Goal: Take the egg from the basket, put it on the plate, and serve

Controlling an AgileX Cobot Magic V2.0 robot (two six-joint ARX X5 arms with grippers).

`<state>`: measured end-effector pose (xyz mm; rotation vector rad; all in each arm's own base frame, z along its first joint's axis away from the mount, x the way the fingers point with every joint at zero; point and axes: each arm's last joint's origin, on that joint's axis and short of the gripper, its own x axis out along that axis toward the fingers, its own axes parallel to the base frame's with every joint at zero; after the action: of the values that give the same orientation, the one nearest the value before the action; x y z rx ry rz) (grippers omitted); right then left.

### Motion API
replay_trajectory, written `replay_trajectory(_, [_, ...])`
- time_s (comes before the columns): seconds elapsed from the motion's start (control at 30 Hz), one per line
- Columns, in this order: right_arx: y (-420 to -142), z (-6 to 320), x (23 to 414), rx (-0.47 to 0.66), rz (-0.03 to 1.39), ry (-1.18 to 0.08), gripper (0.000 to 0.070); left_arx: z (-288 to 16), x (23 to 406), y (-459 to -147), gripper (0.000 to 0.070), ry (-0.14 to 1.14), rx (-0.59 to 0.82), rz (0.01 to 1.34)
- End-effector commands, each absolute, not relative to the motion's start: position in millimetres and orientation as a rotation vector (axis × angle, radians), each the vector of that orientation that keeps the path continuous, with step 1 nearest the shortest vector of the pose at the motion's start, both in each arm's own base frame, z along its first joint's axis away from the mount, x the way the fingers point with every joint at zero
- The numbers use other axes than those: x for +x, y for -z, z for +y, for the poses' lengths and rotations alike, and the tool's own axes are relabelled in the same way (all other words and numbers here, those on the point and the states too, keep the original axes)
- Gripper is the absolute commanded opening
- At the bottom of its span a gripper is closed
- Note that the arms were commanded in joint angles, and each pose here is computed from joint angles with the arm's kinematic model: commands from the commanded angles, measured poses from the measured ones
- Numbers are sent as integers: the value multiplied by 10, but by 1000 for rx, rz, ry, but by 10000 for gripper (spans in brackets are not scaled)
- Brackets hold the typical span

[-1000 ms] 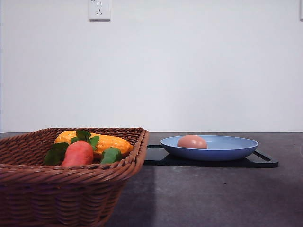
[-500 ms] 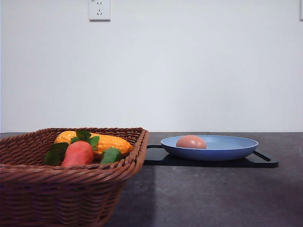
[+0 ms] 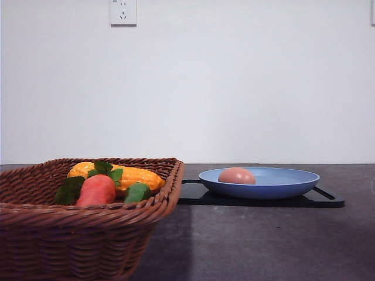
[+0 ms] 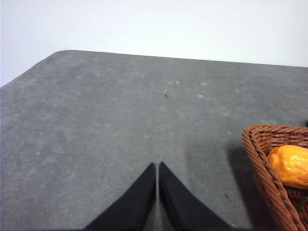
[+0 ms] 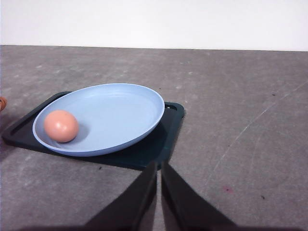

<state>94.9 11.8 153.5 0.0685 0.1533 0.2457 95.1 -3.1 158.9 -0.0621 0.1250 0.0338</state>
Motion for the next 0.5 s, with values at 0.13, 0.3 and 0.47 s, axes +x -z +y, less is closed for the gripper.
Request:
replay_trajectory(0.13, [-1513, 117, 952, 86, 162, -242, 0, -31, 967, -1507, 0, -34, -69, 139])
replay_trajectory(0.3, [-1513, 117, 952, 86, 162, -242, 0, -31, 967, -1507, 0, -34, -69, 139])
replay_trajectory(0.47, [-1513, 117, 952, 86, 162, -242, 0, -31, 967, -1507, 0, -34, -69, 139])
